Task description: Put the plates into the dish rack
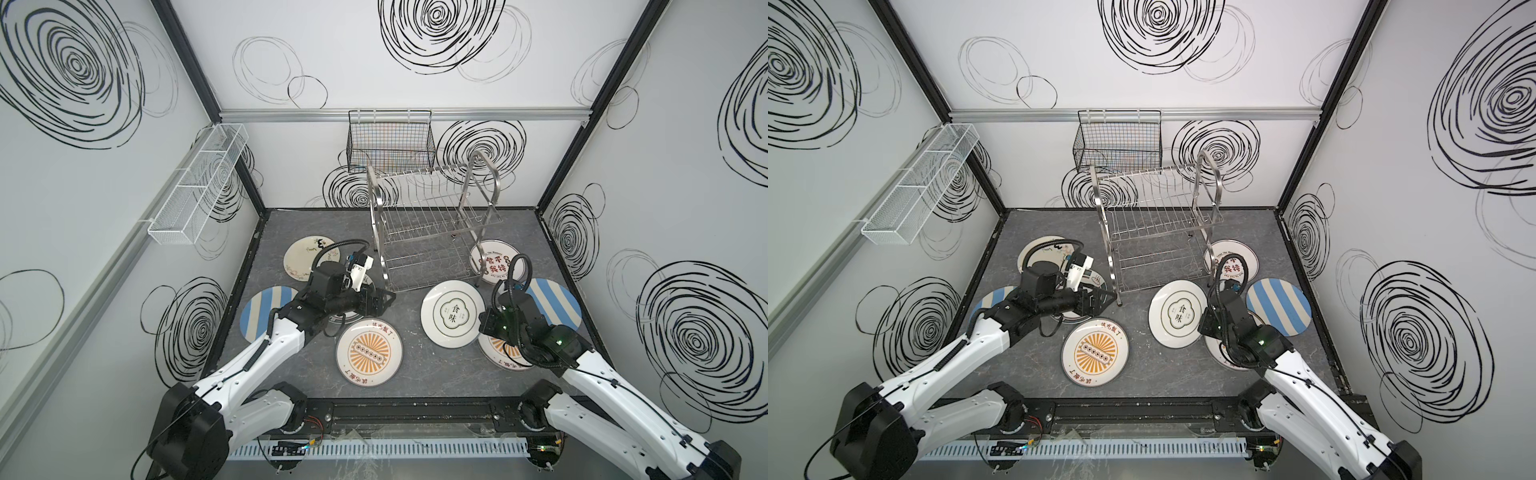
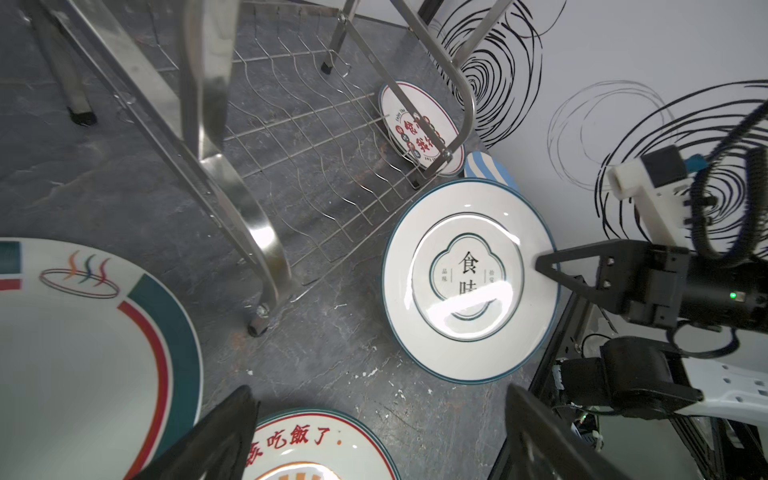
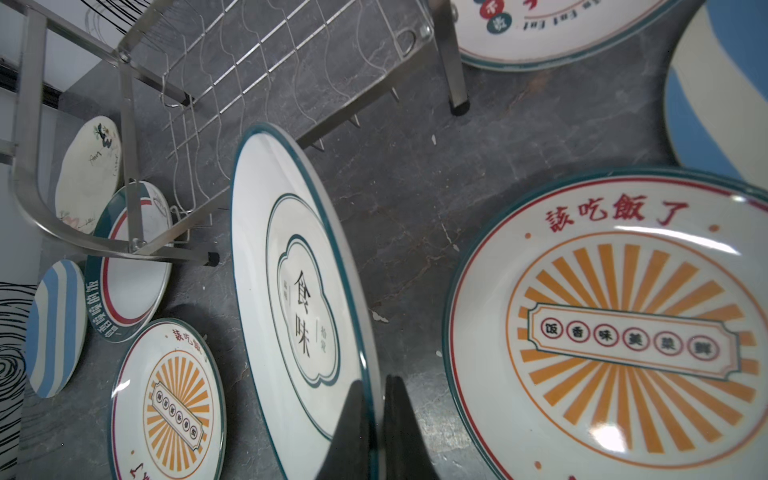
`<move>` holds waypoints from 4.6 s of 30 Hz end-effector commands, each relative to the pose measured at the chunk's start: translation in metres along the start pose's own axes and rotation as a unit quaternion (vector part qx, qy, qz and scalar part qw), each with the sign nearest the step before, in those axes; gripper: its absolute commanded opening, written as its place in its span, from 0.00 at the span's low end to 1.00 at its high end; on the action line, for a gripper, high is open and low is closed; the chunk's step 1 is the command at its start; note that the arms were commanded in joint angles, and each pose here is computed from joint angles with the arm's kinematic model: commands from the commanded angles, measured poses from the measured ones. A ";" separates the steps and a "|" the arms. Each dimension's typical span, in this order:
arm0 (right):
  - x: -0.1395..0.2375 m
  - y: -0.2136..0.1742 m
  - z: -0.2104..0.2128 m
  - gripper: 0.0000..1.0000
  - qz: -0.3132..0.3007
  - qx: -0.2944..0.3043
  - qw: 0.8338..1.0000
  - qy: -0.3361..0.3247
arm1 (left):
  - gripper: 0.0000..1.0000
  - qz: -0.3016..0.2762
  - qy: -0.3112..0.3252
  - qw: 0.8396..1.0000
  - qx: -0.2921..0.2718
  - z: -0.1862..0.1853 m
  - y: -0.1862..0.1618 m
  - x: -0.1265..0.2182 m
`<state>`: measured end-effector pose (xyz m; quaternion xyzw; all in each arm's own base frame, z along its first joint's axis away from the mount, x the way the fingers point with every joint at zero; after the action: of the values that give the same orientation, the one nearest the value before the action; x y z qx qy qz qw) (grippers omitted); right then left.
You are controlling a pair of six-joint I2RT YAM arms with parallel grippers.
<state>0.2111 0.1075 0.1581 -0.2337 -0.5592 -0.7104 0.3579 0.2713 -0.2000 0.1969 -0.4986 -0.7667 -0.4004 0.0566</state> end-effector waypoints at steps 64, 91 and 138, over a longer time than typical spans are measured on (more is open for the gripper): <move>0.197 0.343 0.070 0.00 -0.436 0.145 0.834 -0.306 | 0.96 -0.037 -0.013 0.997 -0.061 -0.002 0.033 0.013; 0.121 0.357 0.065 0.00 -0.398 0.165 0.834 -0.345 | 0.96 -0.037 -0.006 0.997 -0.070 -0.002 0.032 0.015; 0.107 0.359 0.062 0.00 -0.397 0.148 0.841 -0.336 | 0.96 -0.038 0.002 0.997 -0.071 0.001 0.032 0.015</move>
<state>0.4164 0.1062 0.4678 -0.1621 -0.8105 -0.5524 -0.1079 0.2907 -0.1821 0.2123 -0.4791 -0.7565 -0.4442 0.0286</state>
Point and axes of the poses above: each gripper's point midway between its finger pads, its own x axis back along the fingers, its own z axis along the line the jaws close on, y = z × x, the point moved 1 cm from there along x, back along the fingers, and after that the axes turned 14 degrees about x, right-handed, at the moved point
